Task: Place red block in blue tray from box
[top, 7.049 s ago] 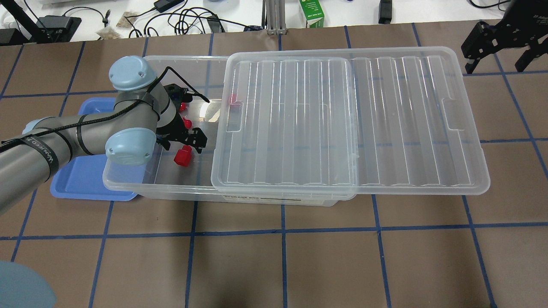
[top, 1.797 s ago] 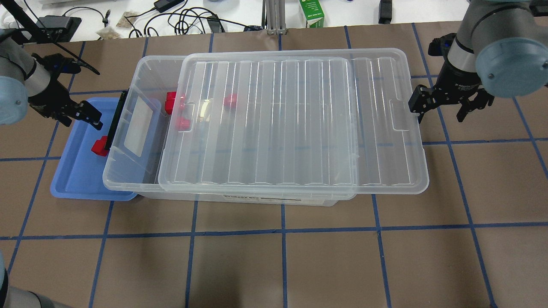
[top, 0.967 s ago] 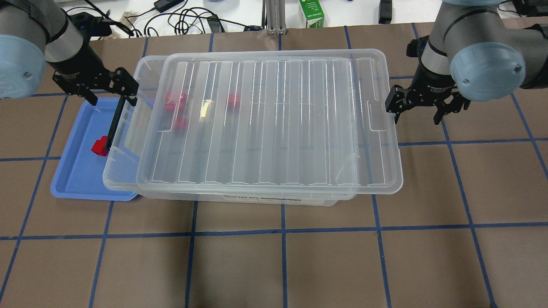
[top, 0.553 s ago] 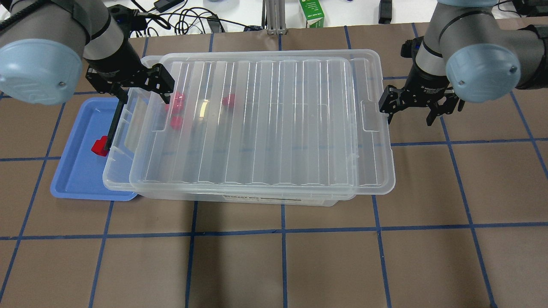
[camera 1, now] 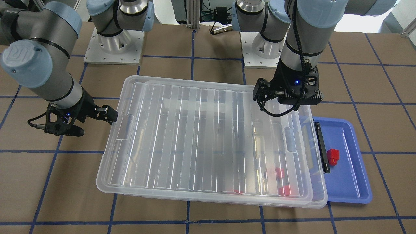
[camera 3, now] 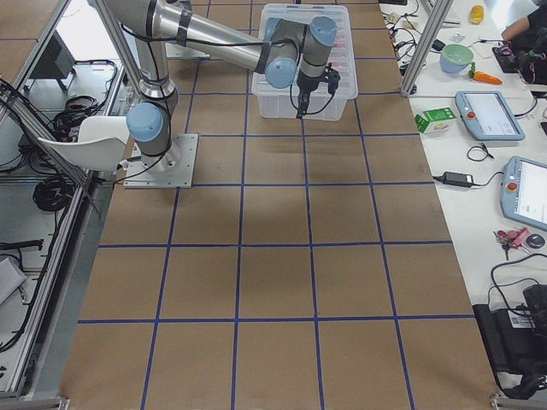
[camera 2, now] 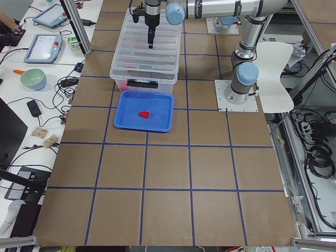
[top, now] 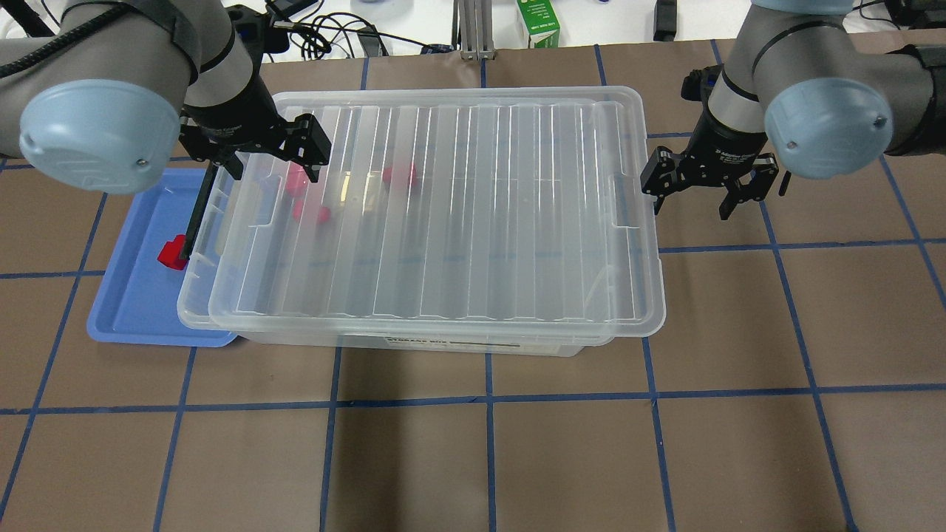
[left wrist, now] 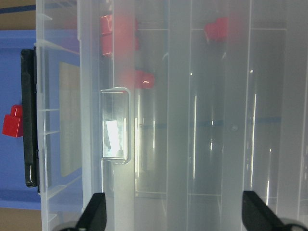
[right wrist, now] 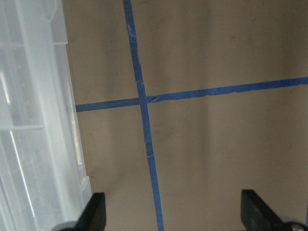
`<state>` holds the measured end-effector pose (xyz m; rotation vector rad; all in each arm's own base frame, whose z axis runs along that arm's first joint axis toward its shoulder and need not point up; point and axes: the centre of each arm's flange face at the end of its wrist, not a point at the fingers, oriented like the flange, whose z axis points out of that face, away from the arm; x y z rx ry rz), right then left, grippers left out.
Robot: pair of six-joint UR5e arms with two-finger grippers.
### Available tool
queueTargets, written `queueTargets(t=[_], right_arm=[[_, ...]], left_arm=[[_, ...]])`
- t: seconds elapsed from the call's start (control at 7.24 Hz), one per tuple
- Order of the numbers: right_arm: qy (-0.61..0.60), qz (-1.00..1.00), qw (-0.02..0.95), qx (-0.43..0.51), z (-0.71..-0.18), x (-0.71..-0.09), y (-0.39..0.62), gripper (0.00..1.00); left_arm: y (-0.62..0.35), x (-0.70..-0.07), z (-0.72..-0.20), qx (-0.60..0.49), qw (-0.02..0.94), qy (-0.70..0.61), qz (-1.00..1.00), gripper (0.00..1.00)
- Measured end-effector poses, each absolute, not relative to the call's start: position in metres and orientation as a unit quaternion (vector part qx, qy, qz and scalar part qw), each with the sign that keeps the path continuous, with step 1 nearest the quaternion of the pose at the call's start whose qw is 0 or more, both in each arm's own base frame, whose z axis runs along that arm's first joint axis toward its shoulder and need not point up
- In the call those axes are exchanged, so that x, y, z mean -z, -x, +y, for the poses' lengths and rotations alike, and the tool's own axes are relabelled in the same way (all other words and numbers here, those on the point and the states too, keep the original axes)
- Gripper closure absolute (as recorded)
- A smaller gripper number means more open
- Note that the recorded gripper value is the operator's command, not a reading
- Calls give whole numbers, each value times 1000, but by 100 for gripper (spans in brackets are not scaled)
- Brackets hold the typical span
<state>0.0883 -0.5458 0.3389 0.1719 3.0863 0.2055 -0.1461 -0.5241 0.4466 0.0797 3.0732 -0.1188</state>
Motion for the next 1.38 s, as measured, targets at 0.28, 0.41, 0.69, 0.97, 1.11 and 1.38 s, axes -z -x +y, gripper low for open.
queueTargets(t=[0.28,0.41,0.69,0.97,1.11,1.38], right_arm=[[-46,996,30,-69,-546,-335,-102,0],[-42,996,29,-69,-547,-335,-106,0],[-39,998,14,-50,-547,-355,-104,0],[-40,999,-9,-6,-543,-396,-97,0],[-45,999,-15,19,-540,-414,-95,0],[-56,997,-18,59,-512,-454,-99,0]], left_arm=[[147,-452,-520,42,29,-26,998,0],[144,-458,-516,42,29,-25,998,0],[135,-469,-512,42,29,-23,998,0],[134,-469,-512,38,30,-24,999,0],[134,-469,-512,37,30,-24,999,0],[134,-469,-511,34,30,-23,999,0]])
